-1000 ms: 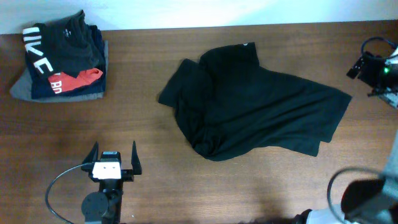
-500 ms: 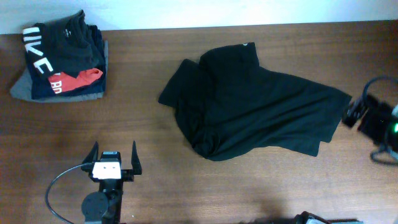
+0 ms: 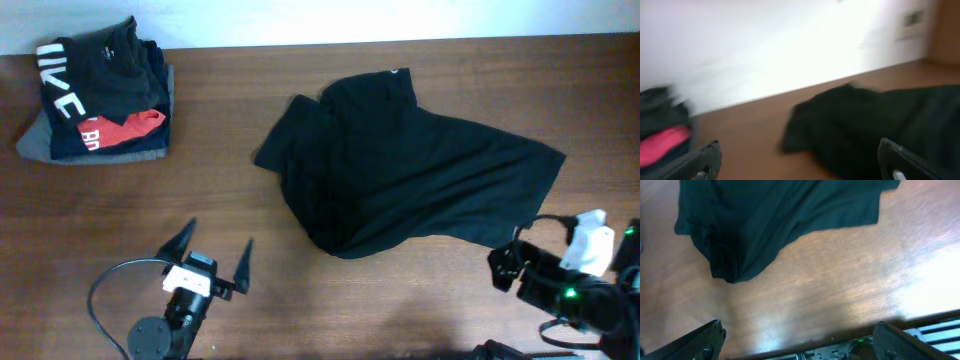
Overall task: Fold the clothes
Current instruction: 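Reach the left gripper to the garment's left side and grasp it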
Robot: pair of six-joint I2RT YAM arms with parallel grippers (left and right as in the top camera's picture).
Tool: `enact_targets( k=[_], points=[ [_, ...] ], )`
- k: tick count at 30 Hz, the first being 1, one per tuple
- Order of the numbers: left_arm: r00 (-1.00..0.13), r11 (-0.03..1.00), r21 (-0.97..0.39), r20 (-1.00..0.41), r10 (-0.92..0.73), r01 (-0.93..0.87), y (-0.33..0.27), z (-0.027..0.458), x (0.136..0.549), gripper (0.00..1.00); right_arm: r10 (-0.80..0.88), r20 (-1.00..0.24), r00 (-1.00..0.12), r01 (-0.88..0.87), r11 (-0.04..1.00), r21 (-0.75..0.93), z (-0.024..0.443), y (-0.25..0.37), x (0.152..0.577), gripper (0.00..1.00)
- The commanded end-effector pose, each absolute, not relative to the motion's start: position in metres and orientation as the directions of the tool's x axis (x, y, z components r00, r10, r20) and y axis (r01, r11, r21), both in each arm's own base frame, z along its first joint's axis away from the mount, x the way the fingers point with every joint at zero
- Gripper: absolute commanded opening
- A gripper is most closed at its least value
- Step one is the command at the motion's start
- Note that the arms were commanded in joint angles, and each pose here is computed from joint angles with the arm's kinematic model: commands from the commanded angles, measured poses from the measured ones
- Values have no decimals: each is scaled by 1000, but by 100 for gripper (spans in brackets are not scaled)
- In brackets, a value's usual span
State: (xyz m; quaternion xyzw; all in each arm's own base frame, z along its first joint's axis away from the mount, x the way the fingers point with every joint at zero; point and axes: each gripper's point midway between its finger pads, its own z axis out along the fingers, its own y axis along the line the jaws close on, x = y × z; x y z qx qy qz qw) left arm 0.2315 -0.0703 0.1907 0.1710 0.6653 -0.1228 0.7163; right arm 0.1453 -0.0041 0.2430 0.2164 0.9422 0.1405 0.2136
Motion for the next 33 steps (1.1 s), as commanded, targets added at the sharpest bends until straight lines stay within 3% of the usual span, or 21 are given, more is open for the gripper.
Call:
enact_targets(
  k=[1,6,11,18,20,24,26,29,33],
  points=[
    [77,827,17,-996,-32,562,-96,204,214,99,462,-283,-841,339,857,389,219,2,147,99],
    [109,808,38,-994,-33,588,-101,245,202,99,469,-225,-854,360,846,394,193,-1,153,99],
    [1,798,36,-999,45,602,-103,287,202,99,471,-202,-858,368,841,397,186,-5,162,99],
    [25,568,55,-998,60,821,-141,341,193,99,475,-149,-867,386,830,404,180,-6,165,99],
    [8,544,29,-999,41,839,-144,352,196,99,476,-135,-869,390,827,404,178,-7,166,99],
    [-244,678,-203,-969,-36,707,-126,356,223,99,477,-111,-872,399,823,404,175,-7,167,99],
    [-358,775,-254,-933,-39,578,-109,347,235,99,477,-103,-873,402,822,405,174,-7,167,98],
    [-513,896,-243,-858,-20,372,-81,334,243,99,478,-97,-873,404,820,405,173,-8,168,99],
    [-612,895,-233,-789,54,380,-92,333,240,100,478,-99,-873,398,814,423,173,-6,172,99]
  ],
)
